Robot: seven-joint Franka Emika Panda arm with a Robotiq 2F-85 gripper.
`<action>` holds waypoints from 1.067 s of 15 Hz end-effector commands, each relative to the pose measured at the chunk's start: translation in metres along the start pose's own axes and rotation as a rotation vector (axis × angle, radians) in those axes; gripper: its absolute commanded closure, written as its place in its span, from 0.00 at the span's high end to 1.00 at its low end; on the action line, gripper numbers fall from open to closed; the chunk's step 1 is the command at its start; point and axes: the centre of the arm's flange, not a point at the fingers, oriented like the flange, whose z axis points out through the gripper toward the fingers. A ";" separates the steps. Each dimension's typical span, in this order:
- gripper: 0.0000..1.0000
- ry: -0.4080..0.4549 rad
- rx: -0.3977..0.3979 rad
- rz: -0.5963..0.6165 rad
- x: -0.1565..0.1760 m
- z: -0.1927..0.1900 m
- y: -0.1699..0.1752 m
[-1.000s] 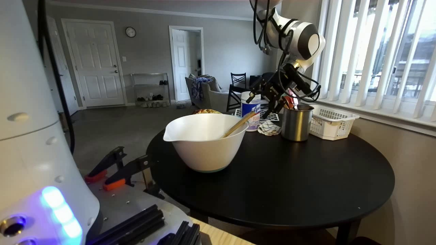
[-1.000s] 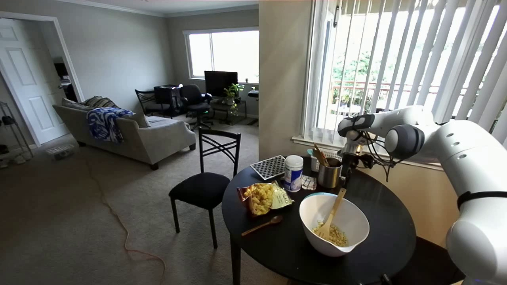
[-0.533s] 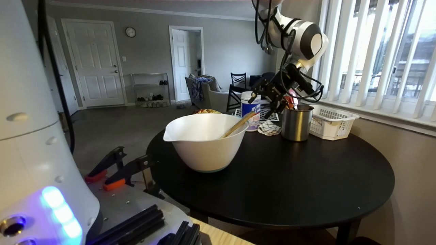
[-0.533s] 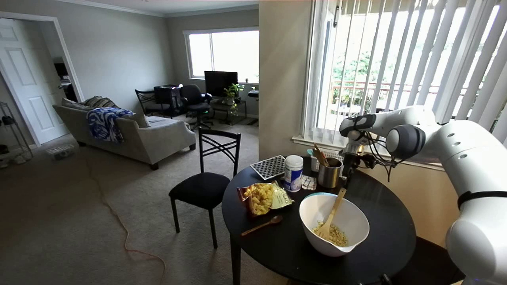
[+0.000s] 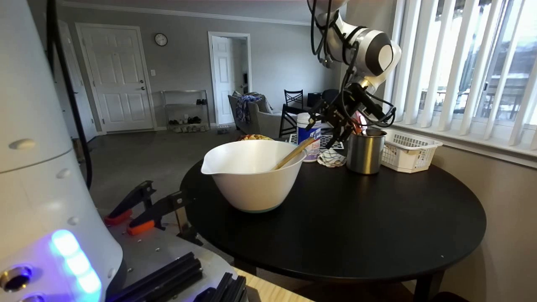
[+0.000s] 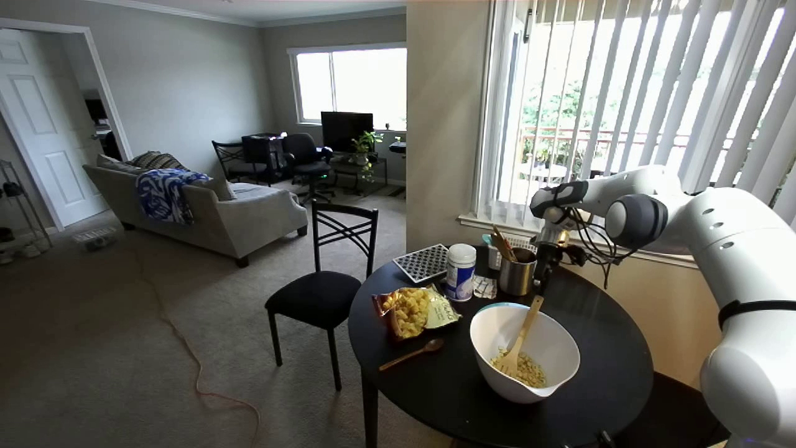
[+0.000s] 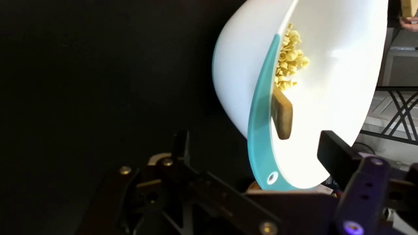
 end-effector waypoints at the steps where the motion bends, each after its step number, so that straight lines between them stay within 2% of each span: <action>1: 1.00 0.001 -0.003 0.001 0.000 0.001 0.000; 8: 1.00 0.000 -0.006 0.004 -0.001 0.002 -0.003; 16: 1.00 -0.014 0.065 0.006 -0.012 0.011 -0.019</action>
